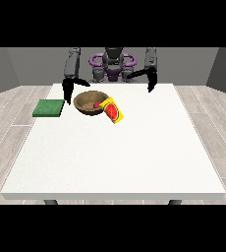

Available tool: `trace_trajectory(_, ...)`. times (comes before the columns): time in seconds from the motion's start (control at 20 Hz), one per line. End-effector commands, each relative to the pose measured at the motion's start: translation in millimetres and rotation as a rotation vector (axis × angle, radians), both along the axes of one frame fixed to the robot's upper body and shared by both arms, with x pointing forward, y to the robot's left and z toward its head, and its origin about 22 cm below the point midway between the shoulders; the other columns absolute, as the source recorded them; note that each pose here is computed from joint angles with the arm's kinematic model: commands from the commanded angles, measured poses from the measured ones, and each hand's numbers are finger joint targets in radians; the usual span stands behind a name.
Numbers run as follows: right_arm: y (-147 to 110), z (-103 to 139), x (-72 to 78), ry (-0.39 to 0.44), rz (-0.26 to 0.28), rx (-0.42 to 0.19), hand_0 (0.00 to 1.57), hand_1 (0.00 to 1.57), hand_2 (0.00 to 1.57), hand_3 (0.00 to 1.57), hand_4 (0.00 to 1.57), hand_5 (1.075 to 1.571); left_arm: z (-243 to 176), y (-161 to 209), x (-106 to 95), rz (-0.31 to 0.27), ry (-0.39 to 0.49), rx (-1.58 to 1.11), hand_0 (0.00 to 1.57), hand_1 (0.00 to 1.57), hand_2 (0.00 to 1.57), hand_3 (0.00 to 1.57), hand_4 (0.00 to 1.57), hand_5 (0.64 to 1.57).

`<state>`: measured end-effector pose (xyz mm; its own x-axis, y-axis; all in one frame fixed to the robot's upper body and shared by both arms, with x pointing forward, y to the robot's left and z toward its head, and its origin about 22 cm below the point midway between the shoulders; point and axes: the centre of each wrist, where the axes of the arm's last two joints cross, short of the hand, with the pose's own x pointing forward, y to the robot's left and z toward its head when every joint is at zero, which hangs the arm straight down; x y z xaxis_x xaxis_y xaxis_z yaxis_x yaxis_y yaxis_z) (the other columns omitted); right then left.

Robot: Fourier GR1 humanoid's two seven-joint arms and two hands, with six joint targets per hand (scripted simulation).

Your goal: Pick the cup and pour the ball into the bowl, then pick the bowl and place it on the pad

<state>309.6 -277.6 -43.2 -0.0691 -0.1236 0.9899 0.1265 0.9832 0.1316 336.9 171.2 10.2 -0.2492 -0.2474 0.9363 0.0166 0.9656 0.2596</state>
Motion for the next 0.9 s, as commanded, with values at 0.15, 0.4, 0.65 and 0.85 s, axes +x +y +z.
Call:
trace_trajectory(0.15, 1.3, -7.8, 21.4, 0.012, -0.047, 0.012, 0.0, 0.0, 0.0, 0.0, 0.26, 1.567, 1.8, 30.6, -6.9, -0.039, -0.014, -0.037, 0.0, 0.0, 0.0, 0.0, 0.0, 1.565)
trace_trajectory(0.4, -8.6, -15.2, 25.6, -0.031, -0.041, 0.019, 0.0, 0.0, 0.0, 0.0, 0.19, 1.561, 25.0, 42.9, 4.7, -0.038, -0.107, -0.034, 0.0, 0.0, 0.0, 0.0, 0.0, 1.565)
trace_trajectory(0.65, 25.0, -38.3, 19.4, 0.023, -0.025, 0.008, 0.0, 0.0, 0.0, 0.0, 0.1, 1.563, 22.8, 55.2, -1.8, -0.024, -0.048, -0.045, 0.0, 0.0, 0.0, 0.0, 0.0, 1.566)
trace_trajectory(0.85, 38.7, -24.1, 37.5, 0.04, -0.007, 0.031, 0.0, 0.0, 0.0, 0.0, 0.14, 1.565, 21.1, 64.2, 0.7, -0.013, -0.072, -0.027, 0.0, 0.0, 0.0, 0.0, 0.0, 1.566)
